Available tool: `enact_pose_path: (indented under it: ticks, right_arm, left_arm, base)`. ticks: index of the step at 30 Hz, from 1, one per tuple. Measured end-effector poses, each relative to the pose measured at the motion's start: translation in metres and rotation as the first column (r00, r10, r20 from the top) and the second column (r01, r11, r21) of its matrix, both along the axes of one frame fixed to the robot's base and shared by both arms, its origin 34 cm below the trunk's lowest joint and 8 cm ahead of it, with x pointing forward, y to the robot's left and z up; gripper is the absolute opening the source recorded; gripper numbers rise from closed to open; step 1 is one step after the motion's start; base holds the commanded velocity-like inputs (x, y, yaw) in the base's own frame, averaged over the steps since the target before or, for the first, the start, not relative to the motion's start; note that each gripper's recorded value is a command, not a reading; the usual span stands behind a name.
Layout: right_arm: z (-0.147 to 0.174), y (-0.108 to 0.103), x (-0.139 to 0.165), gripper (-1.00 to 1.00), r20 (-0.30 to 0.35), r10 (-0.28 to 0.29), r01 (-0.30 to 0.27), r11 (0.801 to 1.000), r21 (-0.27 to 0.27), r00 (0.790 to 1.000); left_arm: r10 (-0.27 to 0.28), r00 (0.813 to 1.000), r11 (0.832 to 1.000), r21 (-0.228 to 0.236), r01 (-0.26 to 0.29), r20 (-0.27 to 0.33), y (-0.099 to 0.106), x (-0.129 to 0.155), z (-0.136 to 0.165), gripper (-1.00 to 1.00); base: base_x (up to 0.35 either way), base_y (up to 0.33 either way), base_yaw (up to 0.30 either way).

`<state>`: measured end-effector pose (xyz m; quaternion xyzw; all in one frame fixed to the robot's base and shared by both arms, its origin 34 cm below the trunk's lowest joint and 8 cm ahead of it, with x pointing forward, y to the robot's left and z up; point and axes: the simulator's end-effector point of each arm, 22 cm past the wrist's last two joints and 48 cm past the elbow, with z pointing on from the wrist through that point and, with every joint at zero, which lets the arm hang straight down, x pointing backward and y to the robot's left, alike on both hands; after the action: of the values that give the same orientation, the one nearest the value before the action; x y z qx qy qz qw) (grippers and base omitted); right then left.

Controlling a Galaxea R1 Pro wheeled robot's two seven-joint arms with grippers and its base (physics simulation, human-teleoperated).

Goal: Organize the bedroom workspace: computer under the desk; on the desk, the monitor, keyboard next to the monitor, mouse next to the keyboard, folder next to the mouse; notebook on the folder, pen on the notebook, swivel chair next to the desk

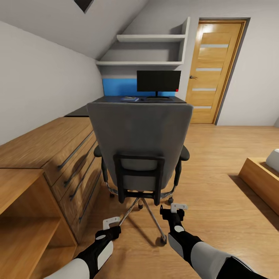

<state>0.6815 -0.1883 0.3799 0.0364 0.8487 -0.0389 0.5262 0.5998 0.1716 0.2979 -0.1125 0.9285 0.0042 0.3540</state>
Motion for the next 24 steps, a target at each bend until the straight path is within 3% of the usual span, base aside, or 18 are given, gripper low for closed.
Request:
enact_pose_path:
  ticks: [7, 24]
  right_arm:
    - [0.011, 0.002, 0.003, 1.0, 0.037, -0.003, 0.003, 1.0, 0.008, 0.999]
    - [0.023, 0.002, 0.005, 1.0, 0.06, -0.006, 0.006, 1.0, 0.011, 0.998]
  left_arm:
    - [-0.001, 1.0, 1.0, 0.001, 0.001, 0.011, 0.0, 0.002, 0.005, 1.0]
    - [0.0, 0.999, 1.0, 0.001, 0.0, 0.033, 0.0, 0.007, 0.016, 1.0]
  base:
    - [0.0, 0.0, 0.0]
    - [0.0, 0.0, 0.0]
